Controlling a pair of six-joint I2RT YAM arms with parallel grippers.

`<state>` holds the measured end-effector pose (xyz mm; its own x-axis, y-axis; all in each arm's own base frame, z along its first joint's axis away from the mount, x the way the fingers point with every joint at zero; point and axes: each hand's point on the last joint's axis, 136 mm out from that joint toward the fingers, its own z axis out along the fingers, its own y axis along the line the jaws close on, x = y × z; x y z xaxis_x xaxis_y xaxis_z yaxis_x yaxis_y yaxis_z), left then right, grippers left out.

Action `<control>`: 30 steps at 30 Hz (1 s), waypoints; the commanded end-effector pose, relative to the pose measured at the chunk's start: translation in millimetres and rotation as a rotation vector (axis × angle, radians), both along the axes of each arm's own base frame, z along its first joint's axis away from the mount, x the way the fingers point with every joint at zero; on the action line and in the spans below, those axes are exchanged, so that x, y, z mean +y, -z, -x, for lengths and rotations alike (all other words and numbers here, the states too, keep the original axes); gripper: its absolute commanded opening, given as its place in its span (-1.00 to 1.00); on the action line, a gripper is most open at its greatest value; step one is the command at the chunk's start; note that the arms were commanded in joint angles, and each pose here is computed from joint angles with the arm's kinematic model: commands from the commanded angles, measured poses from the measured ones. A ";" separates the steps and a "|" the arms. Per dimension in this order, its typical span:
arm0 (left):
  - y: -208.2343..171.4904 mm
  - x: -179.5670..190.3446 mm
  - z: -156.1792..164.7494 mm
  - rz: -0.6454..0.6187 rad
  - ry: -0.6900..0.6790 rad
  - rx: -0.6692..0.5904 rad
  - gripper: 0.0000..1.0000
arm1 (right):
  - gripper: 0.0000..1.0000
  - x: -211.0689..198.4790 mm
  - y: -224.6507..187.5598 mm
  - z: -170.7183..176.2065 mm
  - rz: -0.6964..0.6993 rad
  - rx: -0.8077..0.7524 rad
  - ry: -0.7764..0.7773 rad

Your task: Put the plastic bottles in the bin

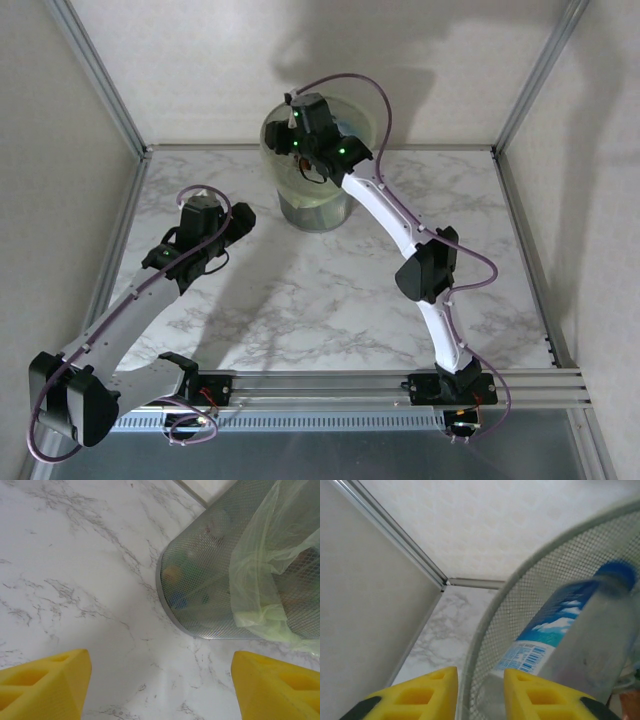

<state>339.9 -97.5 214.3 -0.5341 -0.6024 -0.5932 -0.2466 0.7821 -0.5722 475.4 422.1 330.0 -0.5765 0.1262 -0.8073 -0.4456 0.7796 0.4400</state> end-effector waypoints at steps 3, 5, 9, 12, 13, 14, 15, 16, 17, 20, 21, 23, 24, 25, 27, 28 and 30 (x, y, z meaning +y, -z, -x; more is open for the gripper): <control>-0.5 7.0 0.1 0.000 -0.020 -0.018 0.48 | -0.45 -16.3 5.2 14.5 0.019 0.008 0.024; -0.7 7.1 -0.6 0.003 -0.021 -0.019 0.48 | -0.45 -21.6 5.5 17.7 0.024 0.008 0.038; -2.8 5.8 -2.5 0.008 -0.019 -0.022 0.47 | -0.37 -27.9 -15.8 20.7 0.014 -0.026 0.049; -8.2 6.4 -3.0 0.010 -0.023 -0.033 0.50 | -0.24 -31.8 -48.8 29.2 0.001 -0.081 0.050; -10.1 7.2 -3.2 0.008 -0.027 -0.038 0.53 | -0.19 -34.5 -60.6 33.3 -0.004 -0.101 0.053; -13.5 8.5 -3.7 0.004 -0.032 -0.047 0.56 | -0.12 -38.4 -71.6 38.3 -0.008 -0.119 0.059; -17.2 10.3 -4.5 -0.003 -0.039 -0.057 0.59 | -0.07 -43.9 -82.7 44.0 -0.013 -0.135 0.067; -21.4 11.5 -5.5 -0.010 -0.043 -0.068 0.62 | -0.03 -49.4 -90.2 49.0 -0.015 -0.147 0.077; -26.5 13.8 -6.9 -0.020 -0.051 -0.082 0.65 | 0.01 -57.8 -96.5 54.9 -0.015 -0.156 0.093; -45.8 23.3 -11.9 -0.054 -0.090 -0.142 0.78 | 0.23 -92.2 -103.0 74.0 -0.002 -0.175 0.161; -52.3 25.8 -13.4 -0.063 -0.101 -0.165 0.82 | 0.30 -103.5 -102.2 81.0 0.003 -0.183 0.182; -61.8 35.3 -16.8 -0.104 -0.142 -0.209 0.91 | 0.47 -136.6 -96.1 97.0 0.026 -0.197 0.254; -64.9 42.5 -18.0 -0.126 -0.176 -0.227 0.93 | 0.55 -152.9 -91.2 104.6 0.037 -0.201 0.295; -66.6 54.9 -17.9 -0.161 -0.239 -0.244 0.97 | 0.66 -173.0 -83.5 112.9 0.052 -0.207 0.347; -65.0 80.2 -14.2 -0.237 -0.368 -0.281 0.99 | 0.86 -211.8 -67.4 129.9 0.083 -0.226 0.448; -60.7 91.0 -11.4 -0.279 -0.420 -0.302 0.99 | 0.97 -231.3 -51.0 139.3 0.108 -0.222 0.496; -38.7 115.7 -2.7 -0.309 -0.581 -0.329 0.99 | 0.97 -262.3 -16.2 154.4 0.145 -0.215 0.576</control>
